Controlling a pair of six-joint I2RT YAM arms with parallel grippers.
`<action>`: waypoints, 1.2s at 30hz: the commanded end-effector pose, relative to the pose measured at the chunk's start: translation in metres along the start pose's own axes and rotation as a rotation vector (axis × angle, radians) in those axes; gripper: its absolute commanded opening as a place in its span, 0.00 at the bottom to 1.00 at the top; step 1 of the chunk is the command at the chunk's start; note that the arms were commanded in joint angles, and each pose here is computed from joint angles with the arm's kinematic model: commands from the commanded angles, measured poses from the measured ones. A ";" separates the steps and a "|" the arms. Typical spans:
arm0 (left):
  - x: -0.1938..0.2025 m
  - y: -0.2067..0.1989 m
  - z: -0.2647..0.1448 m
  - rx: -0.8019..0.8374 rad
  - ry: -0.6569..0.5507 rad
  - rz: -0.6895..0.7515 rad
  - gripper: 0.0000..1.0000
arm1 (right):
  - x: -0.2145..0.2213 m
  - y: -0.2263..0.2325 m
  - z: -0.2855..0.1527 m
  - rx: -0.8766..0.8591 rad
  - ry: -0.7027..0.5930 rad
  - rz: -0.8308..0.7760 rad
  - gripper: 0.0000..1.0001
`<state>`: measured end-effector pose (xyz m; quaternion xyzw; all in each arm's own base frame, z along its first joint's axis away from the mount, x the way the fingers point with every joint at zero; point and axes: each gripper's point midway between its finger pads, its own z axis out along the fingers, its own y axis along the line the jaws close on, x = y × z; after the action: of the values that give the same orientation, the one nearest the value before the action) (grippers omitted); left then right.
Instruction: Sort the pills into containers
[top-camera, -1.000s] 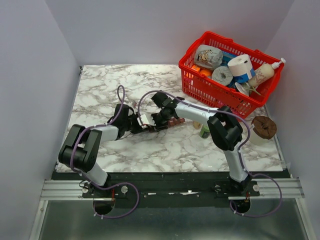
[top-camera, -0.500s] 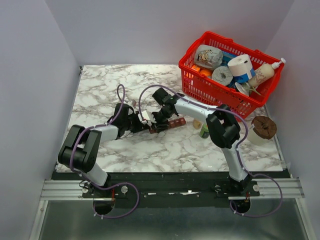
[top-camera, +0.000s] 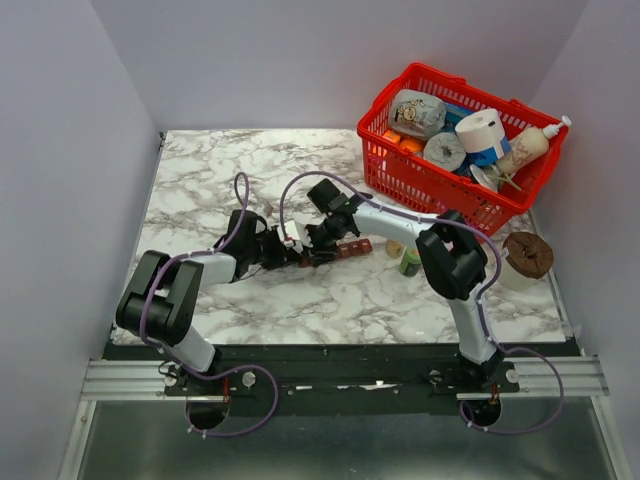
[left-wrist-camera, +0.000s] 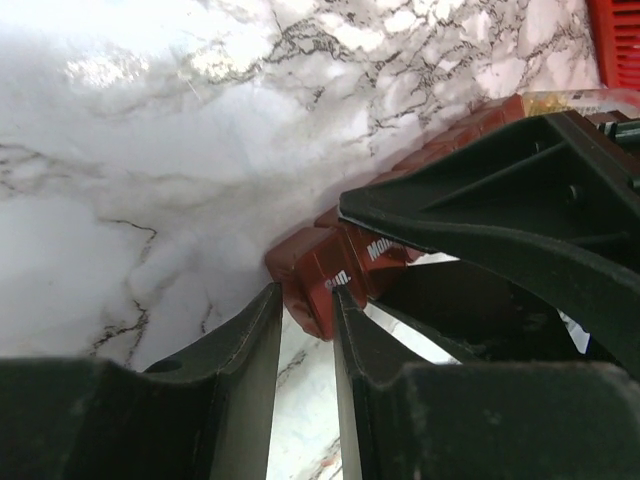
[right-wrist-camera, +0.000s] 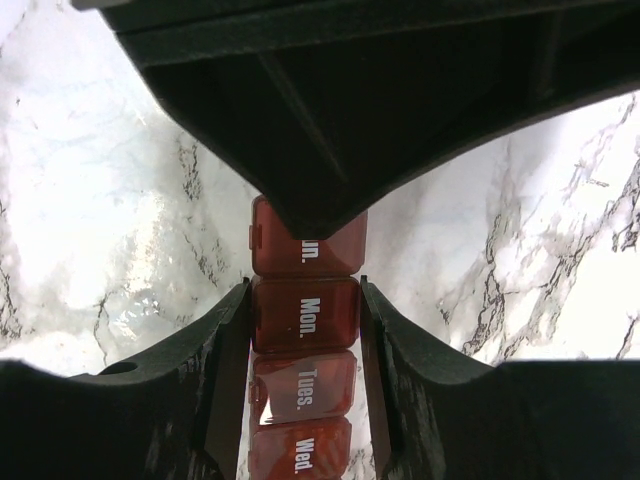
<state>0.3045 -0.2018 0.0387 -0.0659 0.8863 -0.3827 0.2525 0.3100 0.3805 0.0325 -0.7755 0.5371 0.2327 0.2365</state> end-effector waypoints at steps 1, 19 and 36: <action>0.023 -0.003 -0.006 0.027 0.068 -0.023 0.35 | 0.007 -0.006 0.004 0.056 0.016 0.011 0.40; 0.041 0.039 0.003 -0.124 0.086 -0.066 0.33 | 0.013 0.000 0.002 0.070 0.024 0.009 0.60; 0.051 0.063 0.002 -0.230 0.117 -0.019 0.27 | -0.005 0.008 -0.005 -0.057 -0.053 0.126 0.39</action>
<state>0.2979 -0.2066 0.0317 -0.0613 0.8864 -0.3891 0.2433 0.3099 0.3750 0.0315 -0.7586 0.5602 0.2332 0.2374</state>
